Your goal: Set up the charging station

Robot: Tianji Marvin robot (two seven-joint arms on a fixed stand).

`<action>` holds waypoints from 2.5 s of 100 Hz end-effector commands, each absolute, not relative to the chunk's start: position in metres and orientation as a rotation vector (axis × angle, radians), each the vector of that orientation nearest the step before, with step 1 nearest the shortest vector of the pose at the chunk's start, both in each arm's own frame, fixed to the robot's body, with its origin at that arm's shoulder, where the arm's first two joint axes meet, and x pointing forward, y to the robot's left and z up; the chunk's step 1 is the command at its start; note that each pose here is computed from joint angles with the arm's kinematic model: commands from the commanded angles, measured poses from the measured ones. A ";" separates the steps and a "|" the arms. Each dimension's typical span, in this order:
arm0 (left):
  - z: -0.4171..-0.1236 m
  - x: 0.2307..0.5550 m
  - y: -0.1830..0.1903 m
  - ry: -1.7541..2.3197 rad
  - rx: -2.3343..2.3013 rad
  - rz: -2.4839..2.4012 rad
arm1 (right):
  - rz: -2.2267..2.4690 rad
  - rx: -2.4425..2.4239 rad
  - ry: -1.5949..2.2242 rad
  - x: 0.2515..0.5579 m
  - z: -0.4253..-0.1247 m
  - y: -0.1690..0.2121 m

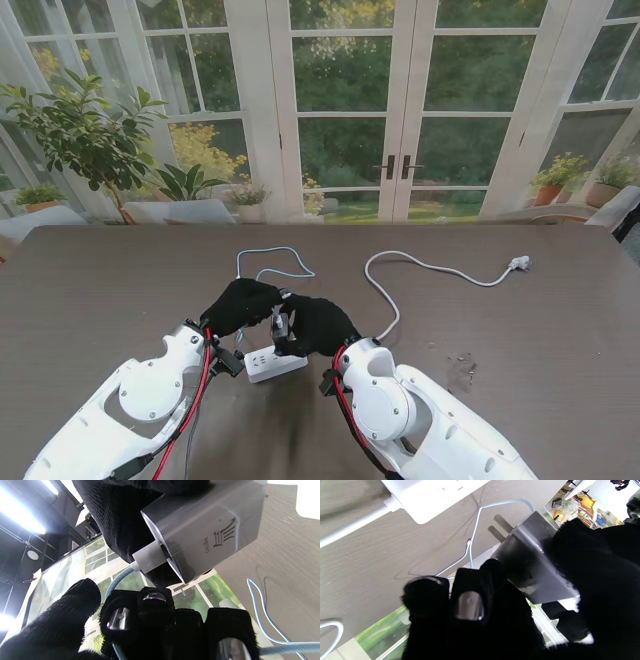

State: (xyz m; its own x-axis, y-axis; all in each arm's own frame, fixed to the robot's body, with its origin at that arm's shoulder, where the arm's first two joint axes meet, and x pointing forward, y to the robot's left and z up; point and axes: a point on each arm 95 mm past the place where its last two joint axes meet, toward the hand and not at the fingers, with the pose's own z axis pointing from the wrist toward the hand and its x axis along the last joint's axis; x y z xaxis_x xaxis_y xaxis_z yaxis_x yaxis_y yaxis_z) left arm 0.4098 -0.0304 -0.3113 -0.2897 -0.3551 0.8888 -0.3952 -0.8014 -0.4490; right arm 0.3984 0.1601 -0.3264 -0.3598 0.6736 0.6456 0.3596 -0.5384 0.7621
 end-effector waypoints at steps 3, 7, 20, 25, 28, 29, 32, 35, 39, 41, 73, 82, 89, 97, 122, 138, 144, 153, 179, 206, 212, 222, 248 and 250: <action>-0.308 0.409 -0.034 -0.979 1.845 2.298 | 1.988 1.646 1.393 0.396 -0.333 0.162; -0.307 0.409 -0.034 -0.984 1.848 2.299 | 1.999 1.652 1.388 0.396 -0.334 0.162; -0.305 0.409 -0.031 -1.019 1.855 2.322 | 2.019 1.663 1.380 0.396 -0.335 0.162; -0.304 0.408 -0.029 -1.029 1.860 2.332 | 2.023 1.664 1.379 0.396 -0.335 0.162; -0.303 0.408 -0.028 -1.039 1.864 2.341 | 2.026 1.664 1.377 0.397 -0.335 0.162; -0.303 0.408 -0.028 -1.043 1.864 2.343 | 2.027 1.664 1.376 0.397 -0.335 0.162; -0.302 0.407 -0.026 -1.062 1.866 2.349 | 2.031 1.665 1.373 0.397 -0.335 0.162; -0.301 0.407 -0.025 -1.085 1.868 2.356 | 2.034 1.664 1.372 0.397 -0.335 0.162; -0.299 0.406 -0.022 -1.111 1.871 2.369 | 2.036 1.661 1.374 0.397 -0.335 0.162; -0.299 0.406 -0.021 -1.120 1.872 2.374 | 2.037 1.659 1.374 0.397 -0.335 0.162; -0.293 0.403 -0.006 -1.202 1.904 2.400 | 2.048 1.655 1.375 0.398 -0.335 0.161; -0.292 0.402 -0.004 -1.226 1.909 2.401 | 2.050 1.654 1.375 0.398 -0.335 0.161; -0.292 0.402 -0.003 -1.235 1.915 2.403 | 2.050 1.654 1.375 0.398 -0.335 0.161; -0.290 0.400 -0.001 -1.250 1.922 2.407 | 2.049 1.653 1.378 0.398 -0.335 0.161; -0.281 0.395 0.008 -1.241 1.951 2.454 | 2.051 1.648 1.385 0.397 -0.336 0.161; -0.274 0.391 0.011 -1.227 1.974 2.470 | 2.052 1.645 1.389 0.397 -0.337 0.161; -0.272 0.390 0.013 -1.238 1.981 2.472 | 2.051 1.647 1.390 0.397 -0.337 0.161; -0.273 0.389 0.015 -1.237 1.996 2.480 | 2.052 1.649 1.389 0.397 -0.337 0.161; -0.278 0.385 0.027 -1.220 2.065 2.508 | 2.052 1.643 1.388 0.398 -0.336 0.159; -0.277 0.375 0.032 -1.285 2.079 2.548 | 2.050 1.649 1.374 0.399 -0.334 0.158; -0.281 0.375 0.033 -1.325 2.077 2.542 | 2.052 1.654 1.366 0.399 -0.333 0.158; -0.292 0.378 0.034 -1.370 2.069 2.516 | 2.057 1.657 1.360 0.398 -0.333 0.158; -0.318 0.391 0.033 -1.627 1.968 2.399 | 2.074 1.656 1.357 0.397 -0.334 0.158; -0.319 0.391 0.033 -1.642 1.963 2.388 | 2.075 1.657 1.356 0.397 -0.335 0.158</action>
State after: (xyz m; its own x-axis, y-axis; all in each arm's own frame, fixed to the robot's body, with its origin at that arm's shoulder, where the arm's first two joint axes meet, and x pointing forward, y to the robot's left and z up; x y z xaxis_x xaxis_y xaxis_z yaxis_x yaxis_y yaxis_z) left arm 0.3917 0.0345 -0.3139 -0.3308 -0.7531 0.5687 -0.2351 -0.5179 -0.8225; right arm 0.4003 0.1536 -0.3340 -0.3696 0.6254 0.6872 0.3761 -0.5756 0.7261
